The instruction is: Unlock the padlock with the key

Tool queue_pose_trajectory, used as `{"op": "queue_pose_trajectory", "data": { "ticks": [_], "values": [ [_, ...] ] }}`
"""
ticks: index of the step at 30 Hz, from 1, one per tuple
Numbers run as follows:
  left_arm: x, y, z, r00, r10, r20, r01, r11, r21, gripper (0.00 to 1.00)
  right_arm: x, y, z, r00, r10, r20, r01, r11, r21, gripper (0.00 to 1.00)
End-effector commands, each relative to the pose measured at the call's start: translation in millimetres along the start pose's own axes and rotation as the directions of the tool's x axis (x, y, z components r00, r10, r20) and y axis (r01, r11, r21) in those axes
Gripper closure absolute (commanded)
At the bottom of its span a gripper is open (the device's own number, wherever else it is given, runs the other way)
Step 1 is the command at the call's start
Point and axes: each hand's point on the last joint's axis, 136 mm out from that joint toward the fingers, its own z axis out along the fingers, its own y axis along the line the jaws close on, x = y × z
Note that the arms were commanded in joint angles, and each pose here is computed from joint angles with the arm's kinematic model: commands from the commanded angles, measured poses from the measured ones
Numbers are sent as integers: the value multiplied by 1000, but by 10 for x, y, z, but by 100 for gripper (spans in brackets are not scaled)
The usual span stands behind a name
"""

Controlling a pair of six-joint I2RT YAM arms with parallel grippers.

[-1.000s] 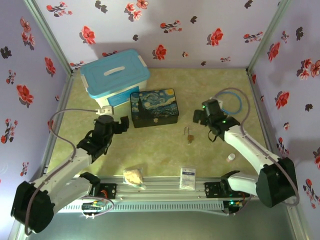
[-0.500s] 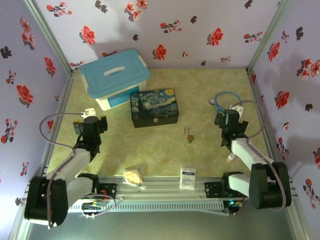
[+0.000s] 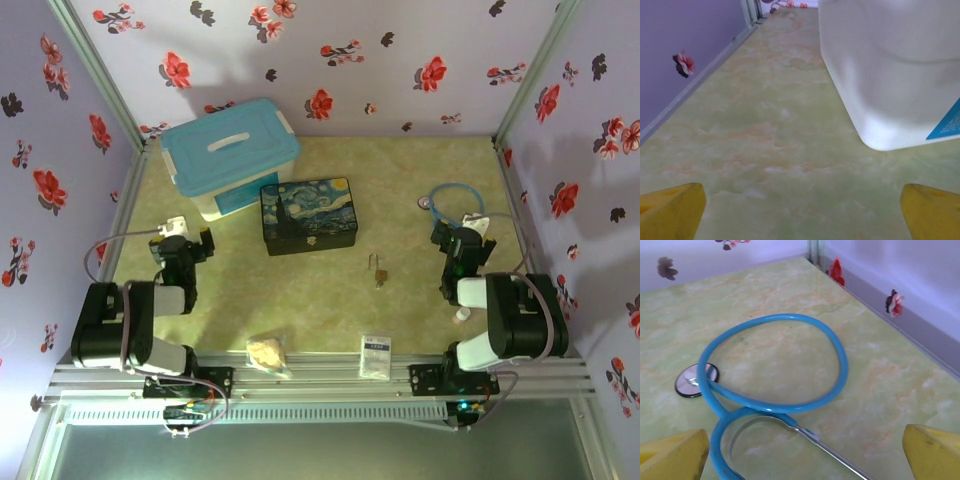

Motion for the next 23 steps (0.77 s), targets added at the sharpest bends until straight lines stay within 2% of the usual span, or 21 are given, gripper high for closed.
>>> {"op": "queue_pose_trajectory", "data": {
  "ticks": [1,2,3,5,7,9,23],
  "values": [
    [-244,-90,91,994,9,112,-14,999,40,0,-94,149,79,998,7,57,-3,997,-72,1],
    [-255,-117,137,997,14,71,-18,999,47,0,-102,202,106,997,-1,80,8,995,-97,1],
    [-265,-136,195,999,24,49,-27,998,48,0,-72,257,108,999,-21,50,27,992,-124,1],
    [-267,-159,221,999,25,35,-27,998,61,0,-40,228,150,1000,-28,-14,27,995,-92,1],
    [-269,-155,223,999,26,36,-28,998,61,0,-70,236,141,999,-27,30,29,995,-91,1],
    [-273,-151,225,999,25,37,-27,998,60,0,-50,238,133,999,-36,2,36,995,-90,1],
    [-276,-126,218,999,21,43,-23,999,45,0,-52,274,143,999,-48,5,48,993,-104,1]
  ]
}}
